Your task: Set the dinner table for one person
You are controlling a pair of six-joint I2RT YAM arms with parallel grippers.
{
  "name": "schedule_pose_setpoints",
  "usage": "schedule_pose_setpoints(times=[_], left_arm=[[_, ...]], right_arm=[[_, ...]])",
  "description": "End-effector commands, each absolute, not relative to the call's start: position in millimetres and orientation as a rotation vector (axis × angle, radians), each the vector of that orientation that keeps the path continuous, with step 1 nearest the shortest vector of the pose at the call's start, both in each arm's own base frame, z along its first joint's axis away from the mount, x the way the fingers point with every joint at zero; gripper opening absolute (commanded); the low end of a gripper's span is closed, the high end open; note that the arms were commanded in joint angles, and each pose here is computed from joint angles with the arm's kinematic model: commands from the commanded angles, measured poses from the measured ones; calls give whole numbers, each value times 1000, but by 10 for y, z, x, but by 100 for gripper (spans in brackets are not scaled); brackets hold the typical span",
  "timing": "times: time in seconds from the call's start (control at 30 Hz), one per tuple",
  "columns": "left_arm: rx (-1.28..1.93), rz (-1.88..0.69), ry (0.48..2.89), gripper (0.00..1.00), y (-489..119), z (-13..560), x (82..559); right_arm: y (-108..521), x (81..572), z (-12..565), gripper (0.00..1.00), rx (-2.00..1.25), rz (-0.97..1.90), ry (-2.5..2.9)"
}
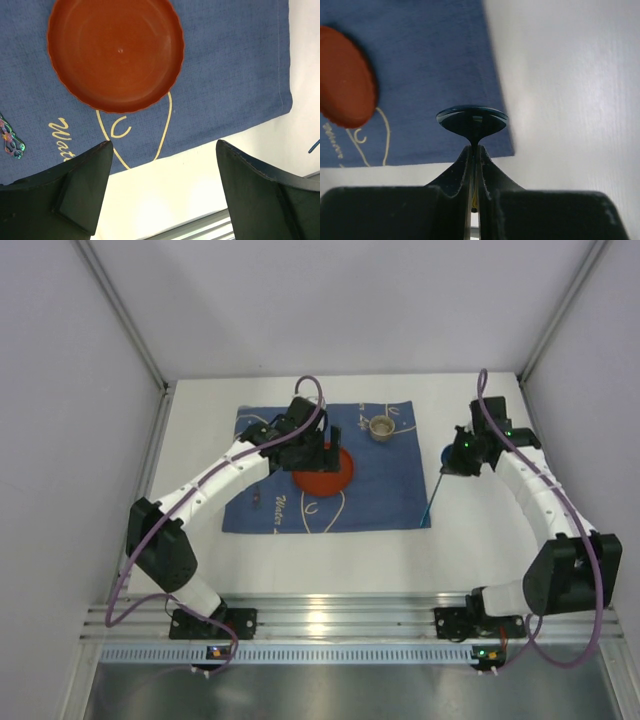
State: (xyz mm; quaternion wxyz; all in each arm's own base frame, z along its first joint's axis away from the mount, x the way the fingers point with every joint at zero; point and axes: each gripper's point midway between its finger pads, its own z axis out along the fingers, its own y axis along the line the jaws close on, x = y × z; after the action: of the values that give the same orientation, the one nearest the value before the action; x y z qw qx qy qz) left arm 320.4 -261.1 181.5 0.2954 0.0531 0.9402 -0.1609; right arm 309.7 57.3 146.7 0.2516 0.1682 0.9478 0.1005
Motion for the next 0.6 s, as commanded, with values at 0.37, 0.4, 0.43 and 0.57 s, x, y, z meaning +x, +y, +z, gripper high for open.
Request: schedule_pose_setpoints(times=[0.37,0.4,0.43,0.57], left_arm=[[78,-314,2414,90,-2265,2155,3148],[67,-308,2422,90,-2222,2121,3107],[56,-300,2423,90,-2177,2110,3088],[20,-296,2426,90,-2063,2076,2991]], right_arm=[[2153,3795,1017,0,-142,452,2762],[2138,3829,906,0,-138,423,2782],[2150,3895,916,0,-147,414,2770],[2140,4070,848,0,-150,369,2762]])
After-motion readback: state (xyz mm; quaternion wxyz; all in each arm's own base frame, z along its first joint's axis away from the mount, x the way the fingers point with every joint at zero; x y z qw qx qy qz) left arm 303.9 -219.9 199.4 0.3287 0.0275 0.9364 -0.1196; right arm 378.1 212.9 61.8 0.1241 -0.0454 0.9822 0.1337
